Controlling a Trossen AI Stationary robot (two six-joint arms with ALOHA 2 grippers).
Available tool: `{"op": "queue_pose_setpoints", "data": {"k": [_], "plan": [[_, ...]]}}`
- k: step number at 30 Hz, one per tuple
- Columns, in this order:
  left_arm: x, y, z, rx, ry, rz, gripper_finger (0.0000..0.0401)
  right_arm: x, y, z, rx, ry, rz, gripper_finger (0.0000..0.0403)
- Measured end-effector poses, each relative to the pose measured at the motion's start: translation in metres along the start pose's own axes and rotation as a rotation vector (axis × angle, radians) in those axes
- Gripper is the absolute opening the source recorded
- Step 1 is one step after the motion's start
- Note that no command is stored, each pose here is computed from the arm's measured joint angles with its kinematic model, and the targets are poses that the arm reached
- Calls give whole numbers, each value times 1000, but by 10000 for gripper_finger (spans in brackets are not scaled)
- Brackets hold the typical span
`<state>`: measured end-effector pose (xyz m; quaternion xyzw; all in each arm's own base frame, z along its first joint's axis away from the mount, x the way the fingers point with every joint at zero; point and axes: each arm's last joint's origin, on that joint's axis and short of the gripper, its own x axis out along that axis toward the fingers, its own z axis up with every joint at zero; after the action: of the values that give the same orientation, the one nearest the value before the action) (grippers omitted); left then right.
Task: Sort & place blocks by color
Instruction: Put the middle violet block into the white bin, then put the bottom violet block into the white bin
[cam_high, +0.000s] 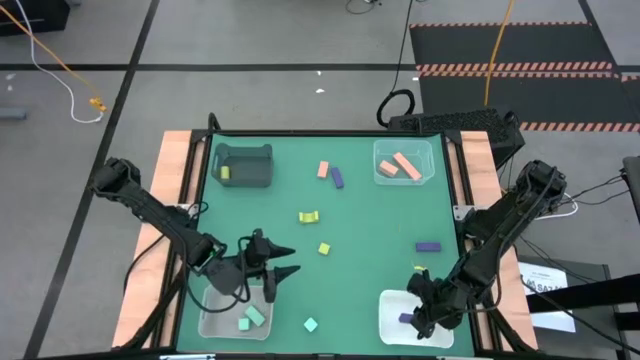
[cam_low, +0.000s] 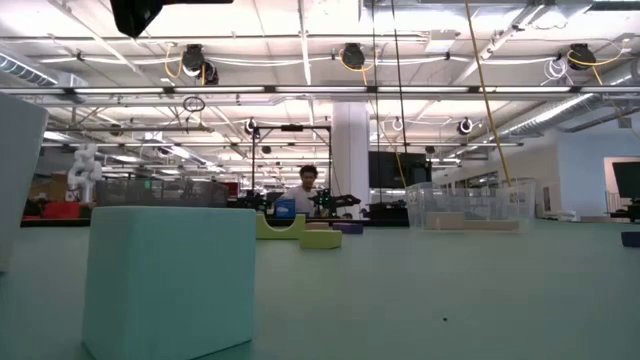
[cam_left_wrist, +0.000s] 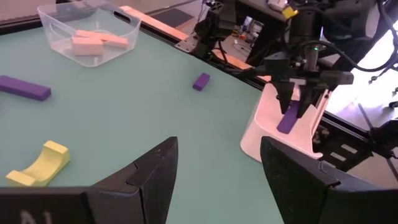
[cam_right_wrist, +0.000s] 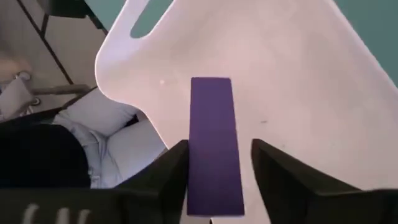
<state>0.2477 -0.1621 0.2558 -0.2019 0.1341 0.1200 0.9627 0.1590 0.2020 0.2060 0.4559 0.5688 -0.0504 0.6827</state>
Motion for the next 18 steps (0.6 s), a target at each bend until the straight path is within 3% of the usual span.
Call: {"op": "queue_pose_setpoints", "data": {"k": [5,11,18], "plan": [[0,0,0,3,2,2,230,-5,1,-2,-40,73,20,202],[0,1,-2,11,13,12,230,-25,1,6,-62,42,60,224],[0,1,-2,16,13,11,230,-67,3,32,-291,-345,186,216]]}}
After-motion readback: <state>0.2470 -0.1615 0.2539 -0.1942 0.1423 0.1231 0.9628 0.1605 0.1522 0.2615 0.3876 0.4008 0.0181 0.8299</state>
